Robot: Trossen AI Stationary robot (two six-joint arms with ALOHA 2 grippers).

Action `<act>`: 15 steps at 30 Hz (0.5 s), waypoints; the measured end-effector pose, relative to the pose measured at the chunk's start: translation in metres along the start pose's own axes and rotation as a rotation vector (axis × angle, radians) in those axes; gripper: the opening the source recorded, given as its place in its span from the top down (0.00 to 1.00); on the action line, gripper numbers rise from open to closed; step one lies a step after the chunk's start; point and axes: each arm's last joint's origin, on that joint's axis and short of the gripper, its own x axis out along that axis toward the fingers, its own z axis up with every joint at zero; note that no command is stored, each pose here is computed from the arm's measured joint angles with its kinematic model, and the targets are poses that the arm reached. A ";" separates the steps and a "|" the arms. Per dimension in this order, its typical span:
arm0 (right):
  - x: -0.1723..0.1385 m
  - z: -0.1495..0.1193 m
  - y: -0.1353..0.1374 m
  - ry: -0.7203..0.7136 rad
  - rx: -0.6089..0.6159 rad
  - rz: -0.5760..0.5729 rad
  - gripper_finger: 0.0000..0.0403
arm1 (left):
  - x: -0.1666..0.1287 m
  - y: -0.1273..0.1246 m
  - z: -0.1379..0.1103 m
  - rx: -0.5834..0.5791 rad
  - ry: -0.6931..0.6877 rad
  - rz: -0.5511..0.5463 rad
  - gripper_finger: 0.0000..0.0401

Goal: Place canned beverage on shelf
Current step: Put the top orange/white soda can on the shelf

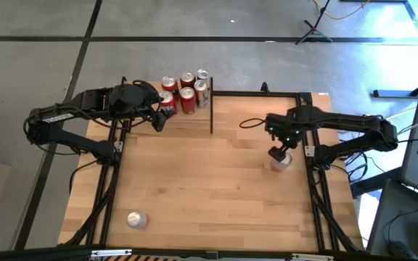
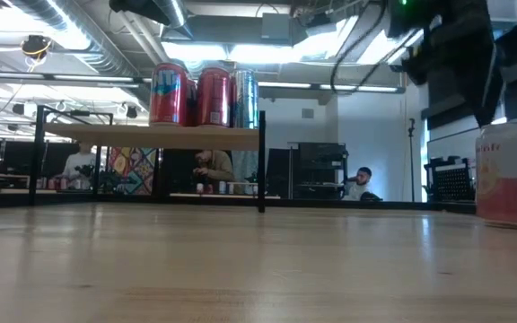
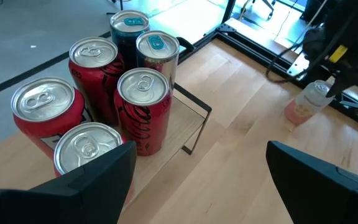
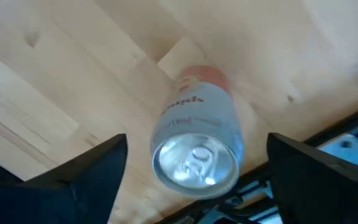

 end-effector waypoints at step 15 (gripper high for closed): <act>-0.037 -0.048 -0.004 -0.163 0.238 -0.025 0.04 | 0.000 -0.001 0.000 0.000 0.010 -0.019 0.14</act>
